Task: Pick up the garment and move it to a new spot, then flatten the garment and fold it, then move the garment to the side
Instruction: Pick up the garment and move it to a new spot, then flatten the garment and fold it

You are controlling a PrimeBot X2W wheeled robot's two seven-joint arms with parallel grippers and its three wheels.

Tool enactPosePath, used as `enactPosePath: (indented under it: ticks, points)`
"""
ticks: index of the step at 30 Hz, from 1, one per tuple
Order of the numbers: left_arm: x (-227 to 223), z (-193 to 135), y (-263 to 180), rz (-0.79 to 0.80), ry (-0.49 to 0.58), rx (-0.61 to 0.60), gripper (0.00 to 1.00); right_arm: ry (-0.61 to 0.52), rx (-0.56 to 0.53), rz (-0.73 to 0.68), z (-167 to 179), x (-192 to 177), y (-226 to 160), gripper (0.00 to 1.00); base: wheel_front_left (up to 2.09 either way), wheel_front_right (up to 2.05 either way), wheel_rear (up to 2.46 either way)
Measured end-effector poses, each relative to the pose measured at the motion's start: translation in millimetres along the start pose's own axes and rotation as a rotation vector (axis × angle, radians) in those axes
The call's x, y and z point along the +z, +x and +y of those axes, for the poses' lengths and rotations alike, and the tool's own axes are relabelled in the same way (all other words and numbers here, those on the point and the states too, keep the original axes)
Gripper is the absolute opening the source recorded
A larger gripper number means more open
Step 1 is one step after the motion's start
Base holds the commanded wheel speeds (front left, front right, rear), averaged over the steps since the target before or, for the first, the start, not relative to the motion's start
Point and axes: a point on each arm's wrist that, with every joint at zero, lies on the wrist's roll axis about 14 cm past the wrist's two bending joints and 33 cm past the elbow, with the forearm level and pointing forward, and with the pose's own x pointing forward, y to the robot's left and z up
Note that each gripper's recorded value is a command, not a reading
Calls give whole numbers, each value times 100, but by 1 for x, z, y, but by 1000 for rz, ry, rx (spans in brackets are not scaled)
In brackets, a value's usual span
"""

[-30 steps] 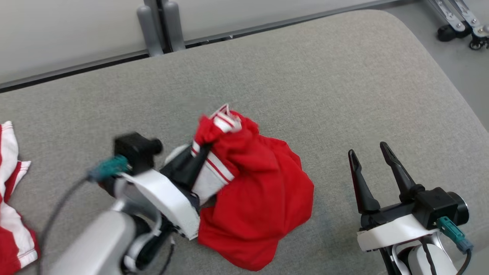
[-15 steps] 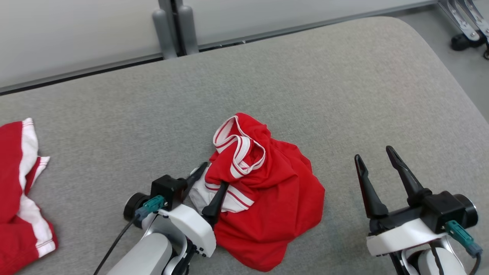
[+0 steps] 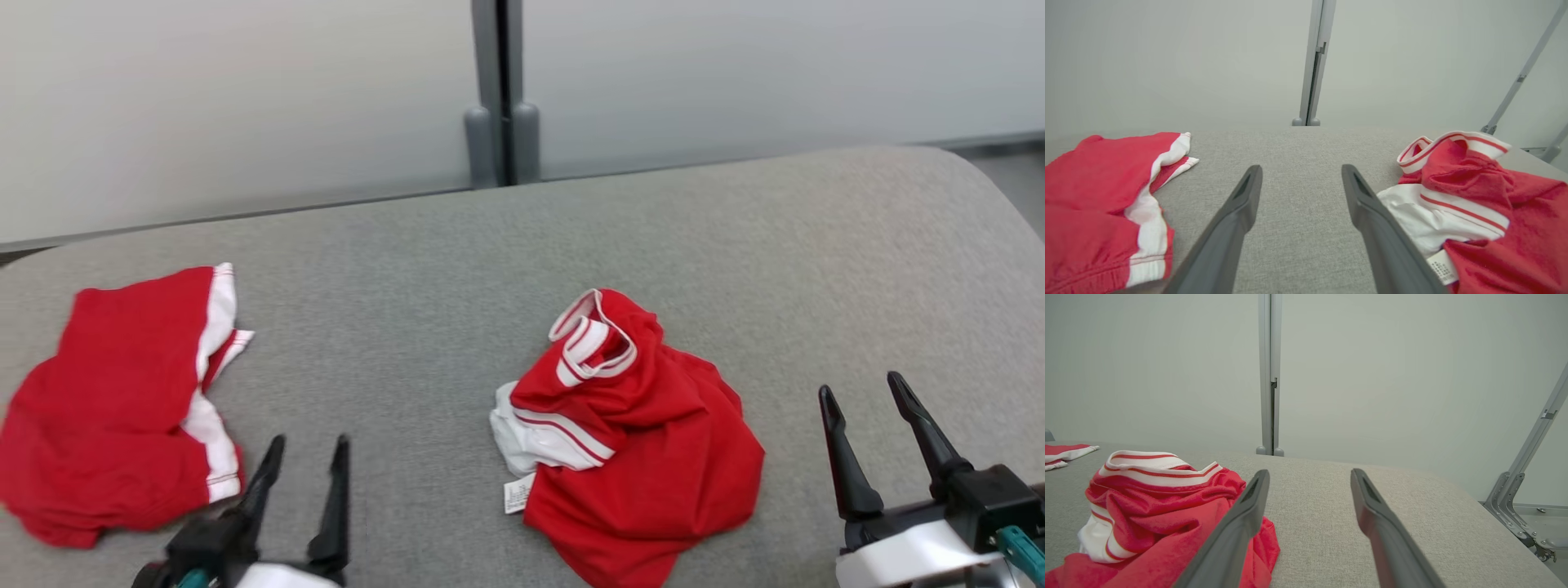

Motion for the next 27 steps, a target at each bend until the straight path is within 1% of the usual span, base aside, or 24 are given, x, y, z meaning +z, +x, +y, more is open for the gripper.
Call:
enactPosePath:
  ticks: [3, 8, 15, 27]
  points:
    - [7, 27, -24, -30, 8, 75, 100, 4, 13, -2, 4, 0, -2, 100, 0, 0, 0]
    - [8, 54, -54, -51, 13, 145, 100, 12, 24, 6, 9, -2, -7, 100, 0, 0, 0]
    - [11, 66, -64, -71, 19, 170, 100, 24, 0, 25, 3, -8, -12, 100, 0, 0, 0]
    - [9, 66, -60, -69, 27, 170, 100, 43, -6, 31, 3, -11, -14, 100, 0, 0, 0]
